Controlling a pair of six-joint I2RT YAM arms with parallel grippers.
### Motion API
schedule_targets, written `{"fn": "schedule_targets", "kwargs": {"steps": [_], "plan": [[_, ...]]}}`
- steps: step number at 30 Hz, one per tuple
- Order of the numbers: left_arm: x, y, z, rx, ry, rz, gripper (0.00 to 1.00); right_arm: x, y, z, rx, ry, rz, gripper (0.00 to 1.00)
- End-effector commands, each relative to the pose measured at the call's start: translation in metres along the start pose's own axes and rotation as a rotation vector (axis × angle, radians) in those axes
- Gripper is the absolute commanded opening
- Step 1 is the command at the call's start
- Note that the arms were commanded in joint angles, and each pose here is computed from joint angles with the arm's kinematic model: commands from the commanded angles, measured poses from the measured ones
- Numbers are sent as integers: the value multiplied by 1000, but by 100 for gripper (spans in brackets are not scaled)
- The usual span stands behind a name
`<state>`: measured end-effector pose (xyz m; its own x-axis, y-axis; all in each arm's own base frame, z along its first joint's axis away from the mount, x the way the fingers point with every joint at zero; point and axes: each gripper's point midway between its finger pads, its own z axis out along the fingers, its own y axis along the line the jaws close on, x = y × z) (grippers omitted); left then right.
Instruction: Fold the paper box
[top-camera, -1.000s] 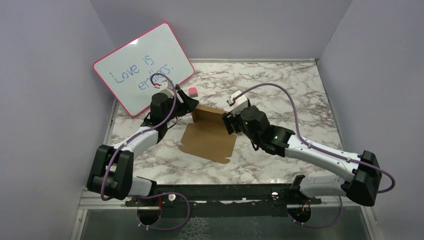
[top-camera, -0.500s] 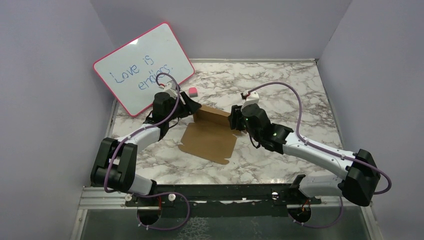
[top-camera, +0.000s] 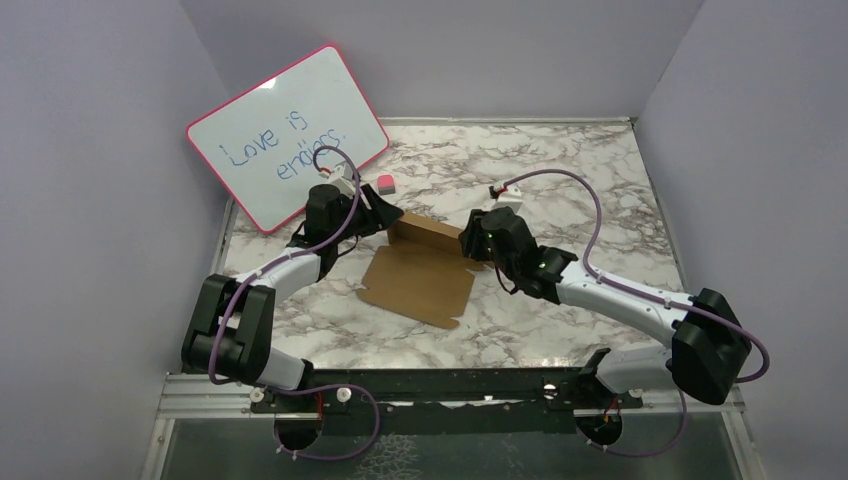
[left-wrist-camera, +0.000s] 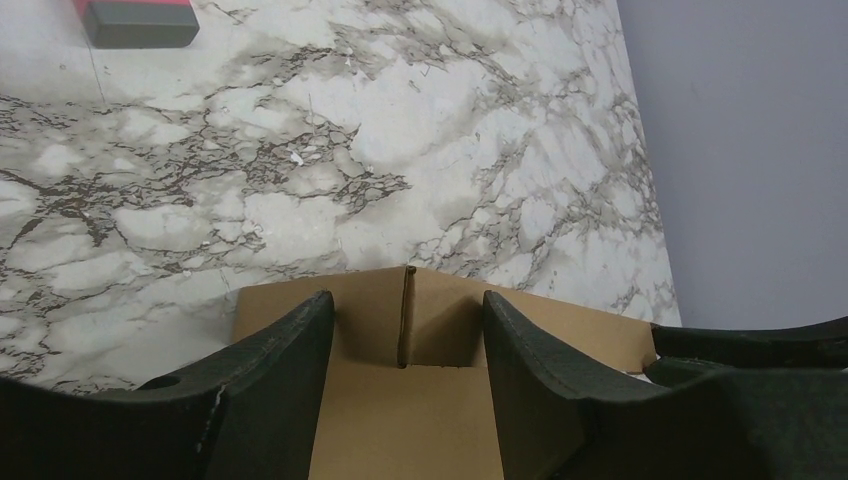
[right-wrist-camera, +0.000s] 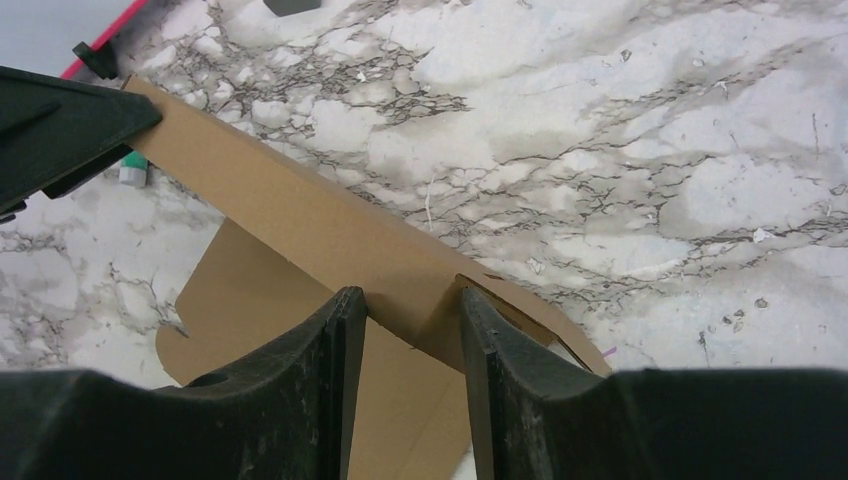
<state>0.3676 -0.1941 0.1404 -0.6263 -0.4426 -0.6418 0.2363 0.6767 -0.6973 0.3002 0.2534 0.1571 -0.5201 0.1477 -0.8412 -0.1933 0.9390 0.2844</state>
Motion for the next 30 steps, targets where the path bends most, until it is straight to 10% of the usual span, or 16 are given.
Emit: {"fn": "schedule_targets", "kwargs": {"steps": [1, 30], "plan": [[9, -3, 0, 27, 48, -21, 56, 11, 7, 4, -35, 23, 68, 42], [18, 11, -54, -131, -17, -22, 54, -12, 37, 46, -316, -9, 61, 31]]}}
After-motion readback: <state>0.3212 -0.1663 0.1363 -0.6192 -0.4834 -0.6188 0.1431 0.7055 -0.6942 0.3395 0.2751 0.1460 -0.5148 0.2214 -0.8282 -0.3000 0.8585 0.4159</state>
